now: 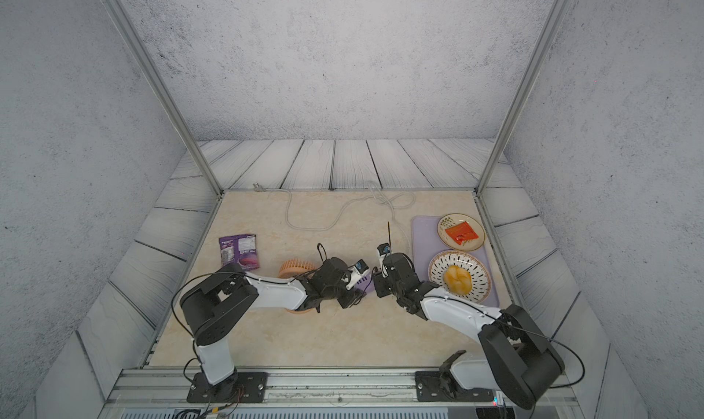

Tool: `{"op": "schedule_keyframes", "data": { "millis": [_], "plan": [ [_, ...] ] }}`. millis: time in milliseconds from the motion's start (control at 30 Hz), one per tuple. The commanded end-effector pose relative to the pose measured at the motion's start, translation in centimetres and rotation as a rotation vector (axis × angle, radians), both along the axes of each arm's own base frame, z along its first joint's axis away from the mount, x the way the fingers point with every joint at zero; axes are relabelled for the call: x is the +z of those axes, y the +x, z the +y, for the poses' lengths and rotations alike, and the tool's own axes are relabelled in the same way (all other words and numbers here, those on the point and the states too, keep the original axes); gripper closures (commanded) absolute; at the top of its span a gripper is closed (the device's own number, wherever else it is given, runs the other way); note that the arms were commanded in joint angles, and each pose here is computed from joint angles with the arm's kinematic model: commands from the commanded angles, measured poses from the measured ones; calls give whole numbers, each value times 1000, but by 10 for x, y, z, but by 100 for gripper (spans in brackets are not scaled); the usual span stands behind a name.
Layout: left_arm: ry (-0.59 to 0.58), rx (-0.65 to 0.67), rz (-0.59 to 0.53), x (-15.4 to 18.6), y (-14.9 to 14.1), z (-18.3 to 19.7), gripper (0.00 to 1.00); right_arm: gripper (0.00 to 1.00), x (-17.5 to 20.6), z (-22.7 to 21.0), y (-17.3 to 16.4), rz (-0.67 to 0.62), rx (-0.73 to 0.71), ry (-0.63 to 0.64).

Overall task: Unplug the desk fan from the power strip
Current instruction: Remove the plug from the socket.

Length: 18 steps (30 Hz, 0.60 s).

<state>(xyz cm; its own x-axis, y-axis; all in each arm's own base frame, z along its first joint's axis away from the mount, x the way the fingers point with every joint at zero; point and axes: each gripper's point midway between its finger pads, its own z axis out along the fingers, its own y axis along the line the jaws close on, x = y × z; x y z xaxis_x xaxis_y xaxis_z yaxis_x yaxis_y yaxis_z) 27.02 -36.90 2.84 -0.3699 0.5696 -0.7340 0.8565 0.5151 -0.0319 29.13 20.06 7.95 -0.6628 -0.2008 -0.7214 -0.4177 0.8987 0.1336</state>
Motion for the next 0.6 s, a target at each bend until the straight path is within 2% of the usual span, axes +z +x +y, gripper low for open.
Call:
{"op": "schedule_keyframes", "data": {
  "millis": [0,367,567],
  "plan": [
    [-11,16,-58,11,17,-8,100,87,12,18,-1,2,45,54],
    [-13,43,-28,-1,24,-3,100,87,2,18,2,5,49,23],
    [-17,40,-24,-2,23,-3,100,87,5,22,-1,3,97,10]
  ]
}}
